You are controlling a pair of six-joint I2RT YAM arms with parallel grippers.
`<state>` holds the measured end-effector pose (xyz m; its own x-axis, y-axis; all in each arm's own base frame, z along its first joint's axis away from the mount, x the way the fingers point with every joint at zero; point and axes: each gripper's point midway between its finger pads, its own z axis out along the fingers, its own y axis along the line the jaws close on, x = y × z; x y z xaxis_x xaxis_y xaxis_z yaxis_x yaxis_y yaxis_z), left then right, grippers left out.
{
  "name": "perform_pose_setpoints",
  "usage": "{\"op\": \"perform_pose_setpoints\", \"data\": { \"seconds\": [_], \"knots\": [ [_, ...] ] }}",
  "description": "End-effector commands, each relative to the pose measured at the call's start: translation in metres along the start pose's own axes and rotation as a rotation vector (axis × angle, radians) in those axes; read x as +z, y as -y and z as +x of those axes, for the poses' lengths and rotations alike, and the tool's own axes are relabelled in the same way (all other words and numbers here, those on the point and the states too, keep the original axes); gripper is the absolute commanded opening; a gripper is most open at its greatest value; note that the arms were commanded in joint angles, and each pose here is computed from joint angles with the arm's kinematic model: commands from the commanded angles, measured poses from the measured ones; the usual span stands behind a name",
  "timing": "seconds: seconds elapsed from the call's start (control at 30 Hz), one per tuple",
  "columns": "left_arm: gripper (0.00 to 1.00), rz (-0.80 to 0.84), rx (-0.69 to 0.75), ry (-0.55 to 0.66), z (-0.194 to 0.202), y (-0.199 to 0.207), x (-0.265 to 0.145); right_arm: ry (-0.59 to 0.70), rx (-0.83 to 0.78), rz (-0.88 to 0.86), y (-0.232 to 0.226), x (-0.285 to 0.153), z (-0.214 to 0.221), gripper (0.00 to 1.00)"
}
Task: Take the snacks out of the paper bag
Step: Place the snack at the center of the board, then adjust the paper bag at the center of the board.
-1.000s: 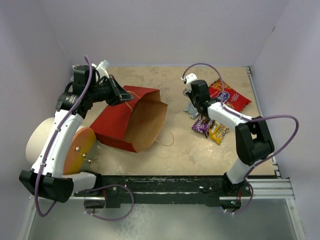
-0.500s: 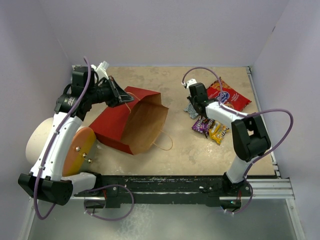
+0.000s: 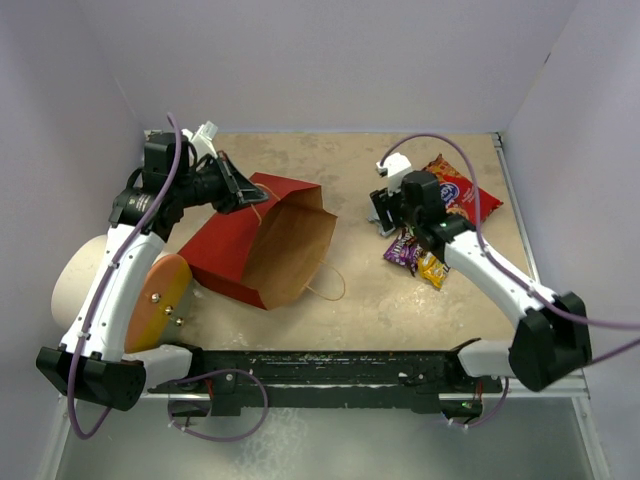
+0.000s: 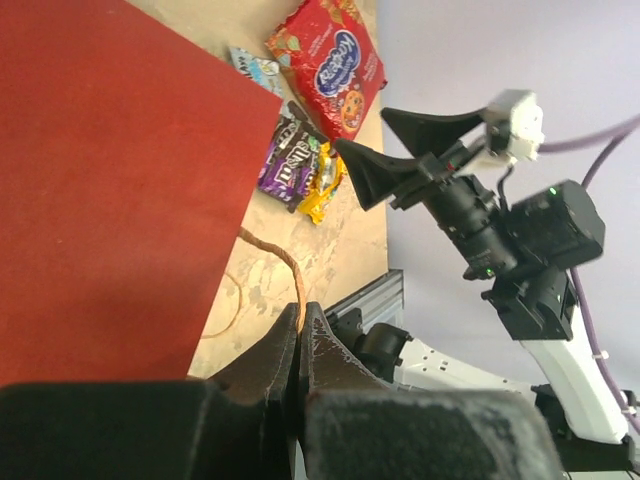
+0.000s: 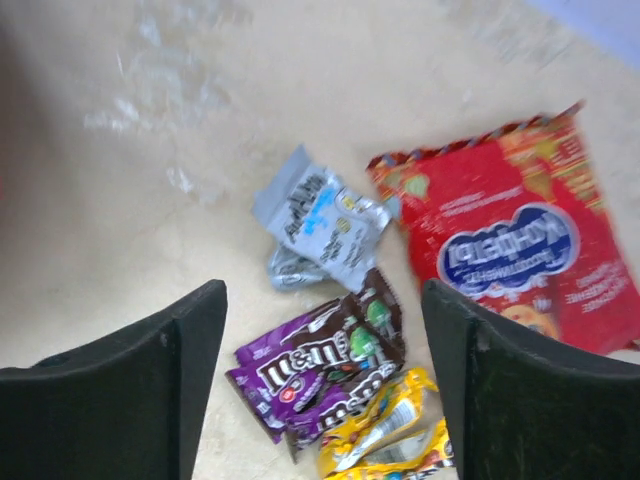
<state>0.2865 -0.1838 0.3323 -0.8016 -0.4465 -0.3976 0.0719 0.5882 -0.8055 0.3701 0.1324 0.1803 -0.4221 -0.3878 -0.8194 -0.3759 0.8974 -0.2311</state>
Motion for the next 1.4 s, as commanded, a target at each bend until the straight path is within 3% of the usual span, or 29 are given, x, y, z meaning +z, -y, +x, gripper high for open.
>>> {"op": "perform_pose_setpoints", "data": {
  "seconds": [0.0, 0.03, 0.3, 0.47, 0.63, 0.77, 0.9, 1.0, 1.37],
  "knots": [
    [0.0, 0.111, 0.013, 0.023, -0.011, 0.025, -0.002, 0.14, 0.026, 0.069, 0.019, -0.024, -0.036, 0.93],
    [0.0, 0.125, 0.002, 0.018, -0.012, 0.028, 0.0, 0.156, 0.04, 0.093, 0.024, -0.029, -0.041, 1.0],
    [0.01, 0.299, -0.09, -0.022, -0.018, 0.069, 0.016, 0.209, 0.272, 0.2, 0.049, -0.063, -0.08, 1.0],
    [0.0, 0.404, -0.128, -0.07, -0.01, 0.115, 0.035, 0.185, 0.323, 0.271, 0.062, -0.075, -0.084, 1.0],
    [0.0, 0.462, -0.122, -0.04, -0.014, 0.144, 0.029, 0.246, 0.344, 0.295, 0.071, -0.092, -0.097, 1.0],
    [0.0, 0.358, -0.158, -0.016, -0.011, 0.106, 0.024, 0.315, 0.375, 0.289, 0.075, -0.111, -0.113, 1.0],
    [0.0, 0.189, -0.205, 0.03, -0.001, 0.031, 0.01, 0.374, 0.393, 0.246, 0.073, -0.127, -0.129, 1.0],
    [0.0, 0.062, -0.264, -0.019, 0.025, -0.021, 0.006, 0.407, 0.39, 0.189, 0.067, -0.136, -0.14, 1.0],
    [0.21, -0.038, -0.149, -0.011, 0.034, -0.033, -0.012, 0.386, 0.403, 0.112, 0.052, -0.131, -0.141, 1.0]
  ]
}}
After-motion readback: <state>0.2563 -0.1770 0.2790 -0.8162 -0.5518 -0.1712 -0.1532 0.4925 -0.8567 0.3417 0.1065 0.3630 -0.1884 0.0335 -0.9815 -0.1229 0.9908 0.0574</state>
